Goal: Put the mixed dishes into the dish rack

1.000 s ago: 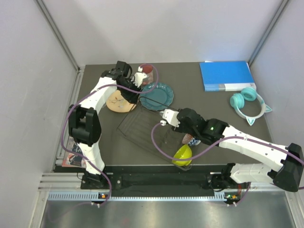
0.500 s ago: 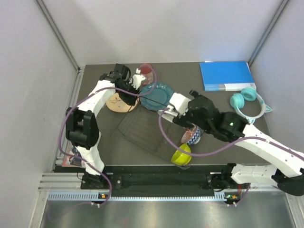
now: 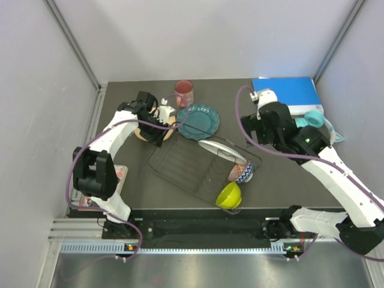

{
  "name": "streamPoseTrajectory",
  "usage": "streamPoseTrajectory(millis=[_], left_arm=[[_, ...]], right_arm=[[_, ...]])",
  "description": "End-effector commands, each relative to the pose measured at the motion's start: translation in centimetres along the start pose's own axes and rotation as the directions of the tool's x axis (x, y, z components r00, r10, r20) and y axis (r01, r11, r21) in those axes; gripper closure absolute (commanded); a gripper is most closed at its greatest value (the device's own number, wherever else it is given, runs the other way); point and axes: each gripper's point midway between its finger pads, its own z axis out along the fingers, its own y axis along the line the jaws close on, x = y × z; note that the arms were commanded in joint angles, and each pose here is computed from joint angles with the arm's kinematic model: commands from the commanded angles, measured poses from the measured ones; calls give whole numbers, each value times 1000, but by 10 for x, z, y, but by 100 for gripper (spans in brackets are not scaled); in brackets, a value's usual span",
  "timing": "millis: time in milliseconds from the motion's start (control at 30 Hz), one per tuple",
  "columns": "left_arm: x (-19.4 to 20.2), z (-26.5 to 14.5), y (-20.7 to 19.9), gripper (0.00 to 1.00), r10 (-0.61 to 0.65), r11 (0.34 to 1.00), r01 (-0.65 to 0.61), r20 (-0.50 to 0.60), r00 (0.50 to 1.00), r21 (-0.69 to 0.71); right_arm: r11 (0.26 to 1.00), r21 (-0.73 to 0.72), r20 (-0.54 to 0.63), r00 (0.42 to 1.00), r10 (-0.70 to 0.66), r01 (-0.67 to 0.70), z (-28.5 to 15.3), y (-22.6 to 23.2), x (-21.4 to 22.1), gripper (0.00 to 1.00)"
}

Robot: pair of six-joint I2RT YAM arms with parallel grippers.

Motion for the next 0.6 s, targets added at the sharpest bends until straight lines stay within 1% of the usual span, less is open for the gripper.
streamPoseTrajectory(millis=[0,33,100,133,200,233,300,400,433,567], left_arm=[[4,-26,-11,47,-33,999,33,39,999,-2],[8,-26,-13,48,-36,999,36,34,999,4],[13,-31,-18,48,-38,999,38,33,999,6],[19,-30,-20,48,-39,999,39,23,999,8],[24,-34,-22,48,-33,999,33,29,999,6],[31,-31,-25,47,-35,999,35,14,999,14],[37,-31,-28,48,-36,999,35,7,999,16],[44,-26,-29,48,-40,999,40,-6,999,18],[45,-24,-29,47,-41,999,41,-5,999,19],[42,-20,-27,48,-49,999,49,-12,999,23]], right_arm=[[961,79,-198,940,277,-267,-1,-11,56,0],[951,90,-232,922,310,-297,-1,-10,70,0],[938,101,-250,904,347,-333,2,-12,81,0],[930,83,-280,887,366,-358,5,-6,92,0],[914,77,-290,868,403,-399,10,-4,99,0],[903,71,-318,848,423,-424,13,1,109,0],[886,92,-322,828,458,-455,18,-3,117,0],[865,83,-360,795,489,-495,25,1,133,0],[863,61,-390,784,484,-502,26,8,140,0],[871,67,-408,783,469,-486,30,9,150,0]])
